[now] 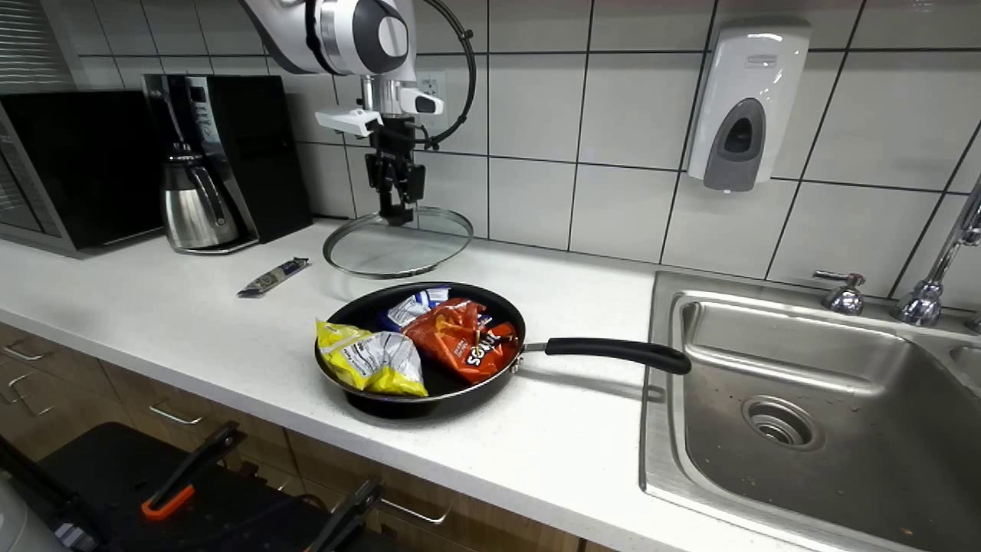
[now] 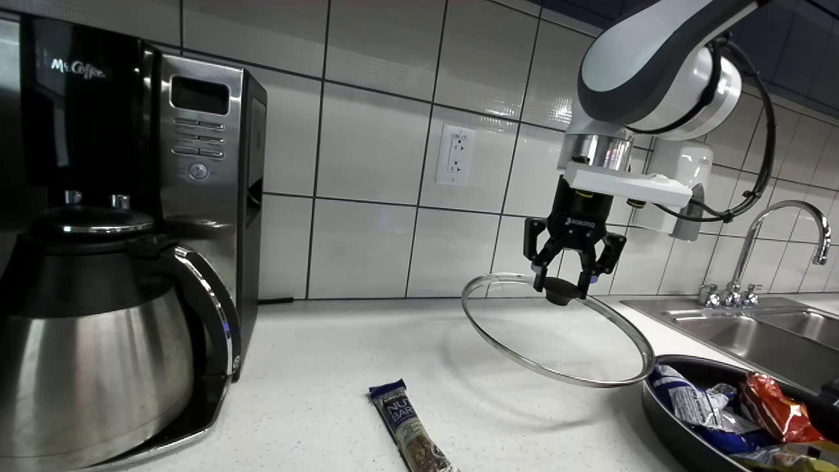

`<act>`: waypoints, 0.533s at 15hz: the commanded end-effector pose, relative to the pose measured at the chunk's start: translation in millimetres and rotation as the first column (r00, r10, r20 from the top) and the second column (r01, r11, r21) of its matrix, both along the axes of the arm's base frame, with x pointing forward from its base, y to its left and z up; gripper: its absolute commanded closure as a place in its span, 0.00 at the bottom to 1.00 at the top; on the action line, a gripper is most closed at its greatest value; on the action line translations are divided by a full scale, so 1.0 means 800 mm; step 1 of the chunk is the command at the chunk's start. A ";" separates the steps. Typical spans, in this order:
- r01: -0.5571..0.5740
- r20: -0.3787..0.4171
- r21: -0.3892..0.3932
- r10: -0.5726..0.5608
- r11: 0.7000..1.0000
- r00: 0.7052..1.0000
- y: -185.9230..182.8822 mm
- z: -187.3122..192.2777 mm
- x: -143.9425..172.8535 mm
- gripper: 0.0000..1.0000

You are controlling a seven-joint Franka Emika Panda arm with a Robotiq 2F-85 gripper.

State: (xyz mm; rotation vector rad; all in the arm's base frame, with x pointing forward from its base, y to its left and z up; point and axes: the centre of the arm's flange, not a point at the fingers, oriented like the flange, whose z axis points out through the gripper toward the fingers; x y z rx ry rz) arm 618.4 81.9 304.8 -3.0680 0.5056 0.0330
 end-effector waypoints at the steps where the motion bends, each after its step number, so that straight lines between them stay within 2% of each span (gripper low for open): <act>1: 0.036 0.056 0.004 -0.036 0.999 0.998 -0.030 0.033 -0.039 0.61; 8: 0.108 0.087 0.006 -0.108 0.994 0.990 -0.084 0.045 -0.081 0.61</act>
